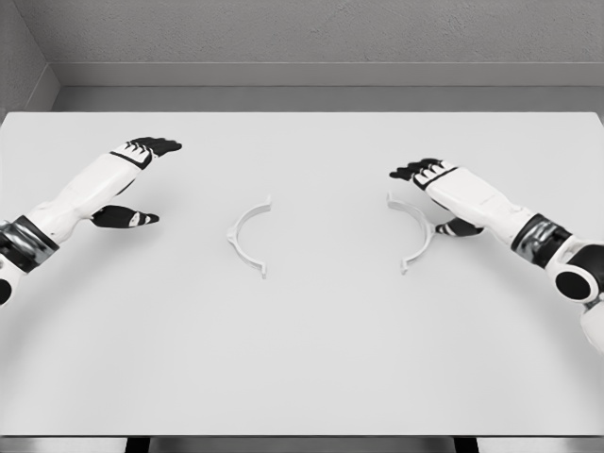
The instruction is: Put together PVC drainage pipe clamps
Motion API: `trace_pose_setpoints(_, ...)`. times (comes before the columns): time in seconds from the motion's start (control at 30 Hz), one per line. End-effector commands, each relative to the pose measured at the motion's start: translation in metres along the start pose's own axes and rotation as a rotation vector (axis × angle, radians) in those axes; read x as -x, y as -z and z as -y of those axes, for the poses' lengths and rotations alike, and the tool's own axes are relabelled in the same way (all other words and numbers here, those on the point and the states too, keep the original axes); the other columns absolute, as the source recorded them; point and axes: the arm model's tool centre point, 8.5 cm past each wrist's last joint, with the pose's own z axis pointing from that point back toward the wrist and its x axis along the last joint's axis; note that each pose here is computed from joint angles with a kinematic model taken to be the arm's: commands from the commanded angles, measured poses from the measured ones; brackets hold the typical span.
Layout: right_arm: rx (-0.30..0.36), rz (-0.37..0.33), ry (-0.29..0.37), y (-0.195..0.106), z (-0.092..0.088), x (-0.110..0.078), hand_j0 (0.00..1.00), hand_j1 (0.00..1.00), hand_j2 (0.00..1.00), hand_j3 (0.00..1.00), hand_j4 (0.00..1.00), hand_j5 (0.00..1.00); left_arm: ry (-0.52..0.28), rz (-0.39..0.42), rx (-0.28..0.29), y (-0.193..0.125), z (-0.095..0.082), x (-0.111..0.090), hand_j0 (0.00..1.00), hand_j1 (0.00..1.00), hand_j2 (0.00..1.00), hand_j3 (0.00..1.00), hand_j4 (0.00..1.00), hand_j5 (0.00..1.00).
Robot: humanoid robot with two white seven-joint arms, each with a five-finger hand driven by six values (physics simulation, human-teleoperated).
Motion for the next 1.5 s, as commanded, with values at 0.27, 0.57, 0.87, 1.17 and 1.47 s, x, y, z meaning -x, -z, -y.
trace_pose_setpoints(0.27, 0.015, 0.017, 0.009, 0.009, 0.001, -0.007, 1.00, 1.00, 1.00, 1.00, 1.00, 1.00, -0.007, -0.004, -0.003, -0.001, 0.000, 0.001, 1.00, 1.00, 1.00, 1.00, 1.00, 1.00)
trace_pose_setpoints(0.57, 0.014, 0.030, 0.002, 0.017, 0.003, -0.013, 1.00, 1.00, 1.00, 1.00, 1.00, 1.00, -0.012, -0.005, -0.008, 0.000, 0.000, 0.002, 1.00, 1.00, 1.00, 1.00, 1.00, 1.00)
trace_pose_setpoints(0.87, 0.005, -0.005, 0.009, 0.017, 0.001, -0.004, 1.00, 1.00, 1.00, 1.00, 1.00, 1.00, -0.019, 0.000, -0.011, 0.003, 0.003, -0.001, 1.00, 1.00, 1.00, 1.00, 1.00, 1.00)
trace_pose_setpoints(1.17, 0.011, 0.023, 0.012, 0.023, 0.000, -0.015, 1.00, 1.00, 1.00, 1.00, 1.00, 1.00, -0.060, 0.018, -0.019, 0.020, 0.024, -0.011, 1.00, 1.00, 1.00, 1.00, 1.00, 1.00)
trace_pose_setpoints(1.47, 0.008, 0.055, 0.004, 0.033, -0.001, -0.033, 1.00, 1.00, 1.00, 1.00, 1.00, 1.00, -0.058, 0.046, 0.009, 0.029, 0.037, -0.022, 1.00, 1.00, 1.00, 1.00, 1.00, 1.00)
